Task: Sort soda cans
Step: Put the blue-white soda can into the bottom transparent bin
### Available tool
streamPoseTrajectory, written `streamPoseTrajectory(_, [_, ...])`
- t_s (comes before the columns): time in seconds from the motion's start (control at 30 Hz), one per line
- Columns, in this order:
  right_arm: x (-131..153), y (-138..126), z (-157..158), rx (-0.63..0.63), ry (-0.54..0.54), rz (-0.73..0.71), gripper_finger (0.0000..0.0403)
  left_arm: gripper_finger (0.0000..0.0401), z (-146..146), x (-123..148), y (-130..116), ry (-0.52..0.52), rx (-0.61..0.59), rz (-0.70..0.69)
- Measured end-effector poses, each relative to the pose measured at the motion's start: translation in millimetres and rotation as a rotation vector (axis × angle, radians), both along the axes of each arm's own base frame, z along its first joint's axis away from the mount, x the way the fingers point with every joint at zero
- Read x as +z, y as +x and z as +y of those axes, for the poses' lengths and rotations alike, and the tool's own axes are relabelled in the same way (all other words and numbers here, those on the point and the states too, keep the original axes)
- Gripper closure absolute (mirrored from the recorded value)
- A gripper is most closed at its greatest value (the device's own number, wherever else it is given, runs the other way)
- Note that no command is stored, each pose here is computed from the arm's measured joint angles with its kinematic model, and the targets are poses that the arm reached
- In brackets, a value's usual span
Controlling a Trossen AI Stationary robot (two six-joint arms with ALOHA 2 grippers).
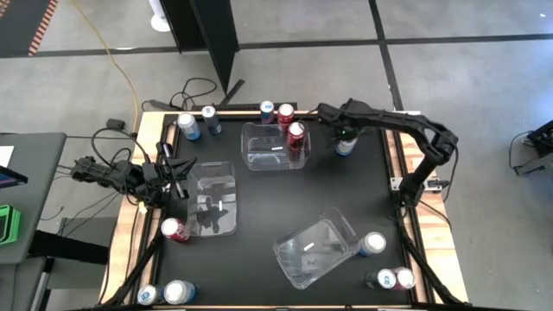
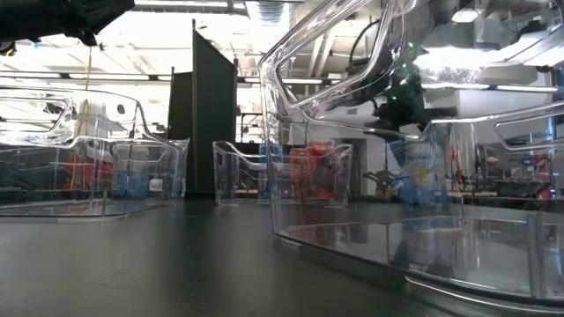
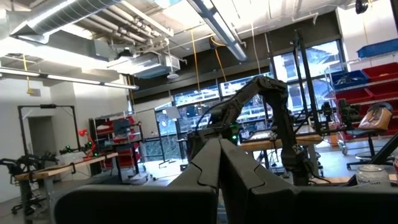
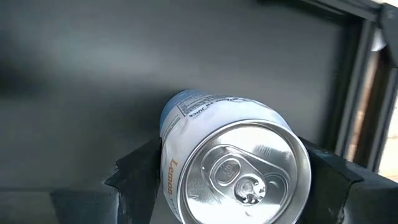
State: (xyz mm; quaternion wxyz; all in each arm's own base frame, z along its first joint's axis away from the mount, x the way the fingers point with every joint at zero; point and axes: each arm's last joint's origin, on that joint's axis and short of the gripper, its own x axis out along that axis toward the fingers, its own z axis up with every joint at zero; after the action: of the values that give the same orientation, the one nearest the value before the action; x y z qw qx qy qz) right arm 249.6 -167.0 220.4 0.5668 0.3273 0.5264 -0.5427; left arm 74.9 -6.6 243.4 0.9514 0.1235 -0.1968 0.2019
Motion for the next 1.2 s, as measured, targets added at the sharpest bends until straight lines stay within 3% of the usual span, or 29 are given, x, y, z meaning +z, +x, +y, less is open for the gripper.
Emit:
streamPoseTrajectory(0.53, [-0.2,32.5,57.5,0.183,0.004,-0.04,0.0091,0.0401,0.0,-0.1,0.0,0.0,0.0,0.001])
streamPoseTrajectory(1.2, [-0.5,48.6,120.9,0.255,-0.005,-0.071,0.0109,0.0401,-0.7,-4.2,2.3,0.014,-0.001,0.05])
